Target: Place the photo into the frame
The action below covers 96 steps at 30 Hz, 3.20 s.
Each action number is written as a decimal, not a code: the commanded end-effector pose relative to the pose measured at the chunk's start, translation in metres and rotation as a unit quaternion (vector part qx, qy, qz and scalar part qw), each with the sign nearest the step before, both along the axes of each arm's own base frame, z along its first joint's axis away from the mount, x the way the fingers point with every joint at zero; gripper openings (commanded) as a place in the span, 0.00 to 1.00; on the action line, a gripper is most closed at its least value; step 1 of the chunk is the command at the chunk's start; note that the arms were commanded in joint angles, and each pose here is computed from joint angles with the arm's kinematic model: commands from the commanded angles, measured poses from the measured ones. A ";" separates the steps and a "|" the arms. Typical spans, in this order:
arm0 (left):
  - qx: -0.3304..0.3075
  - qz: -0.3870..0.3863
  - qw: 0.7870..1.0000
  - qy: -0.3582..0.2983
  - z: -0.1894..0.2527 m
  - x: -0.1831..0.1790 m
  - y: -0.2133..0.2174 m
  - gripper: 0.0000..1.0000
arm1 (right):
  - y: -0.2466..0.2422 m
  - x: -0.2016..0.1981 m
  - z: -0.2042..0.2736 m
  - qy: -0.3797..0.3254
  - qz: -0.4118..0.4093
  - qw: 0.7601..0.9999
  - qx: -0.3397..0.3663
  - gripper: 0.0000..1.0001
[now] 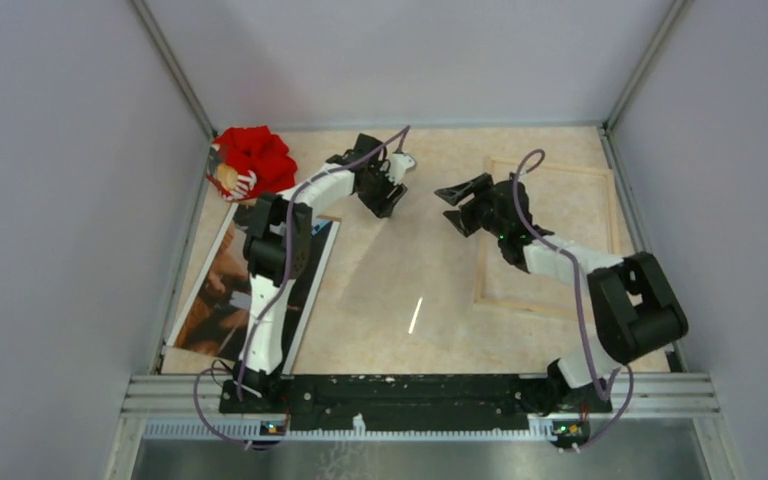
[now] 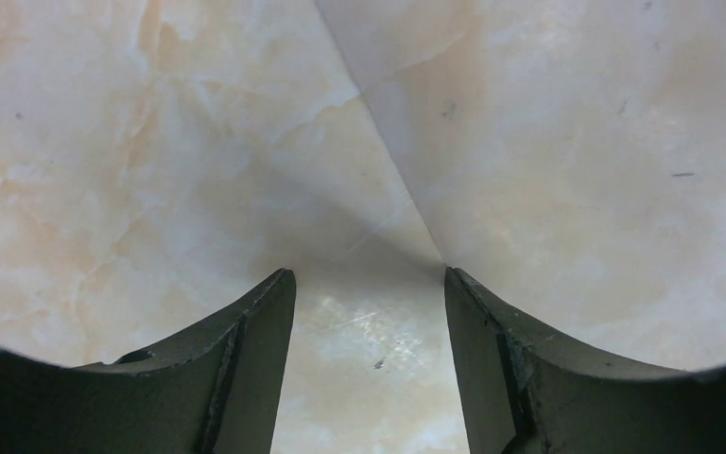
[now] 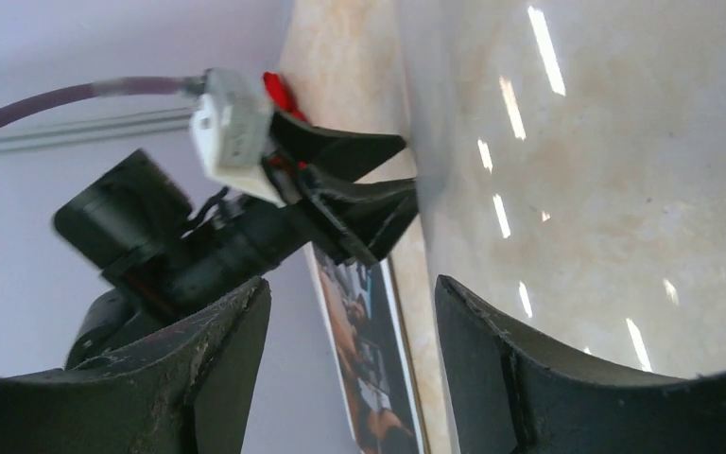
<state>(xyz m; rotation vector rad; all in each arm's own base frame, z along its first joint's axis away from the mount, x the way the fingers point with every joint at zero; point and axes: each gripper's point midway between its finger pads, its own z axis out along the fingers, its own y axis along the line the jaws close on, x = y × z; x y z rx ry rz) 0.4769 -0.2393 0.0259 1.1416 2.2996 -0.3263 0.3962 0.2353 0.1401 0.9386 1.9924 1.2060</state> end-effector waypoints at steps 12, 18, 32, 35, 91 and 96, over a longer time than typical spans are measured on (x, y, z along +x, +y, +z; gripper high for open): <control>0.056 -0.015 0.988 0.144 -0.072 -0.073 0.009 0.66 | -0.103 -0.034 0.012 0.028 -0.034 0.977 -0.209 0.66; 0.046 -0.017 0.988 0.150 -0.073 -0.075 0.006 0.66 | -0.151 -0.072 0.002 0.087 -0.054 0.940 -0.324 0.68; 0.038 -0.019 0.987 0.155 -0.072 -0.074 0.002 0.65 | -0.123 -0.158 -0.047 0.179 0.062 0.906 -0.379 0.69; 0.043 -0.016 0.988 0.147 -0.064 -0.070 0.006 0.65 | -0.116 -0.174 -0.054 0.187 0.076 0.892 -0.404 0.69; 0.080 0.063 0.990 0.098 -0.035 -0.084 0.077 0.67 | -0.131 -0.131 -0.112 0.227 0.064 0.819 -0.523 0.73; 0.074 0.061 0.991 0.096 -0.030 -0.083 0.074 0.67 | -0.140 -0.140 -0.123 0.241 0.055 0.821 -0.515 0.74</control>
